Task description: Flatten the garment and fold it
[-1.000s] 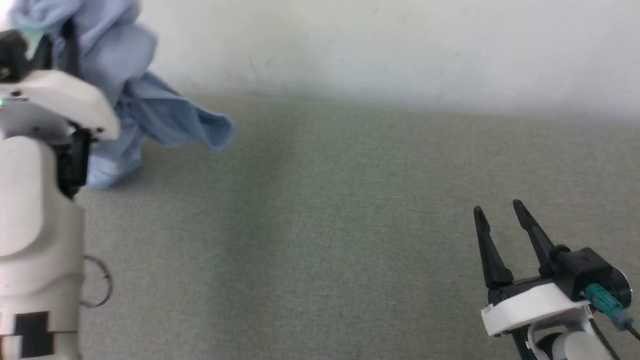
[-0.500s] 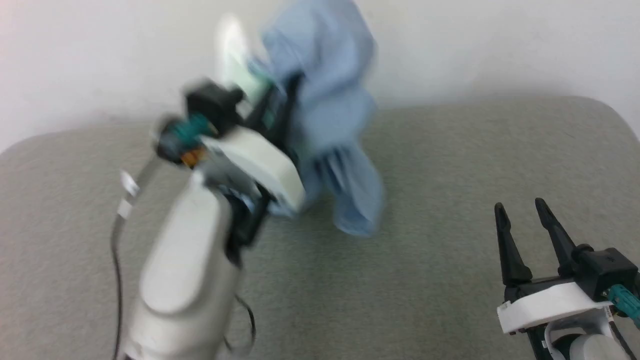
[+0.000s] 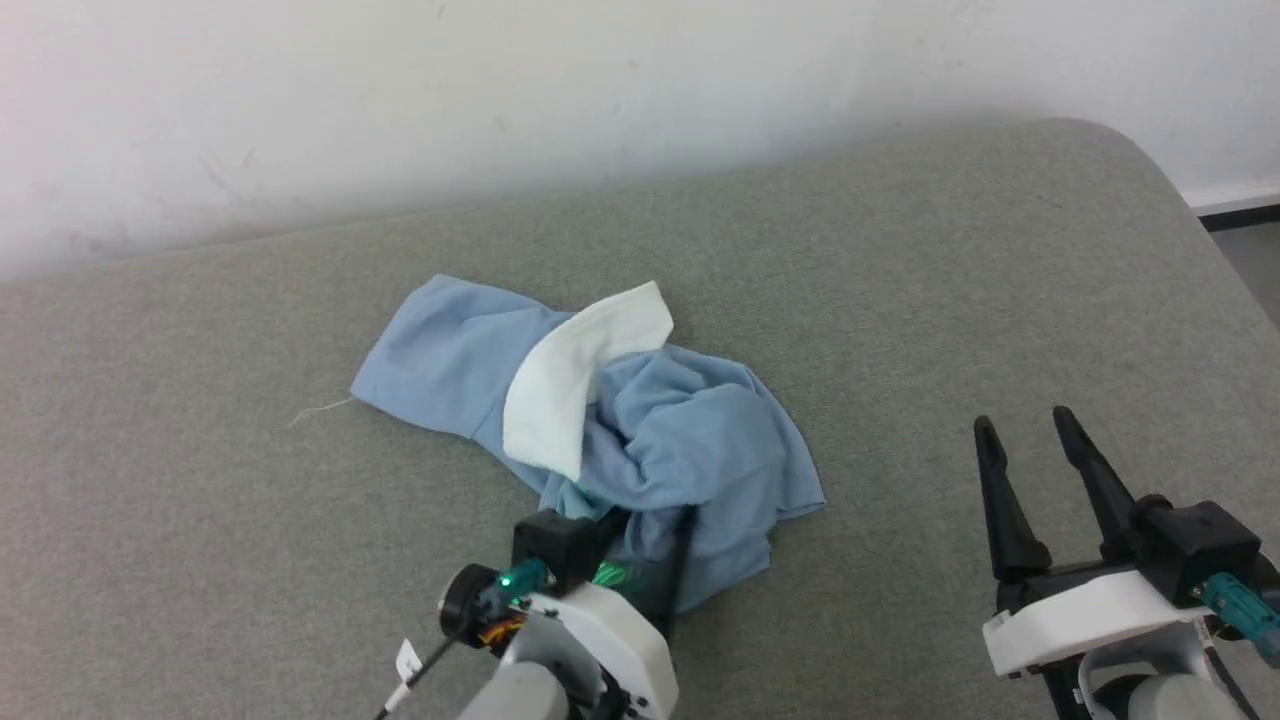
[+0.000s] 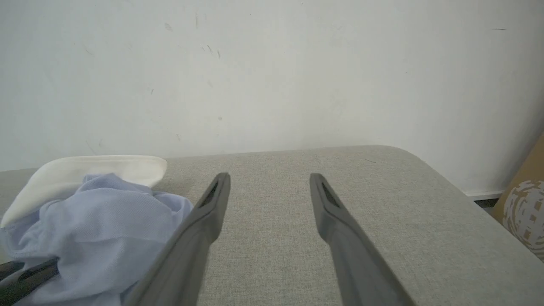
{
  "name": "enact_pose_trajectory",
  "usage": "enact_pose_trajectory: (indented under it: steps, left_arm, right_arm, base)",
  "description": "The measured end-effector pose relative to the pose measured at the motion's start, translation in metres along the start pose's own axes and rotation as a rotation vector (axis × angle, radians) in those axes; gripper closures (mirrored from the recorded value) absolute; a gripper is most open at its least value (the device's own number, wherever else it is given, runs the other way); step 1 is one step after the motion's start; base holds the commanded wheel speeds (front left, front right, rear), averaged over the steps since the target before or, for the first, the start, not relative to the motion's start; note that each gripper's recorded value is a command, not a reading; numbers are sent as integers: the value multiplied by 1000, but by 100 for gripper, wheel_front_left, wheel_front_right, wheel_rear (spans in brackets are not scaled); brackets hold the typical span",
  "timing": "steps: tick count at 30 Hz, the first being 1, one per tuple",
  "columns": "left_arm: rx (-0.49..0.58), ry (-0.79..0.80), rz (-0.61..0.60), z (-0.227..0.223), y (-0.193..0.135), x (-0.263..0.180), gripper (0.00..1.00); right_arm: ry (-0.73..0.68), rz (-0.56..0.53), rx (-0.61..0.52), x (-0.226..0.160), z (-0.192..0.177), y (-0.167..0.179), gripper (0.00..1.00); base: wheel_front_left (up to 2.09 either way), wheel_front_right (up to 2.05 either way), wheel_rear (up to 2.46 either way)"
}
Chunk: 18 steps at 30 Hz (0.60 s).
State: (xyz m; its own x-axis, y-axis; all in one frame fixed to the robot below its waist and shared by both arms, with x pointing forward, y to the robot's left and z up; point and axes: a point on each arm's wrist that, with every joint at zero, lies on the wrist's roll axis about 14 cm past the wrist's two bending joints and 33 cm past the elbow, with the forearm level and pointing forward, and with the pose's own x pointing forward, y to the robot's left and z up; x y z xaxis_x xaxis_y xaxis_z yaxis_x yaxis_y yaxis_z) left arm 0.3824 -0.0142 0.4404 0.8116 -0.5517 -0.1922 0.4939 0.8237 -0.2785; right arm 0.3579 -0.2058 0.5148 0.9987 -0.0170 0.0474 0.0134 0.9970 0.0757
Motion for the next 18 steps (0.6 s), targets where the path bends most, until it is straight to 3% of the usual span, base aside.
enact_pose_trajectory:
  steps: [3,8,14,18]
  left_arm:
    - [8,-67,-31,8,-11,-3,0]
    - [-7,-349,-38,94,-17,-12,0]
    - [66,-591,92,167,10,-45,0]
    - [100,-639,221,178,43,-68,0]
  right_arm:
    - [-2,11,4,2,0,4,0]
    - [-8,36,7,4,2,11,0]
    - [-18,60,9,6,6,19,0]
    - [-18,67,10,4,6,21,0]
  base:
    - [0,0,0]
    - [0,0,0]
    - [0,0,0]
    - [0,0,0]
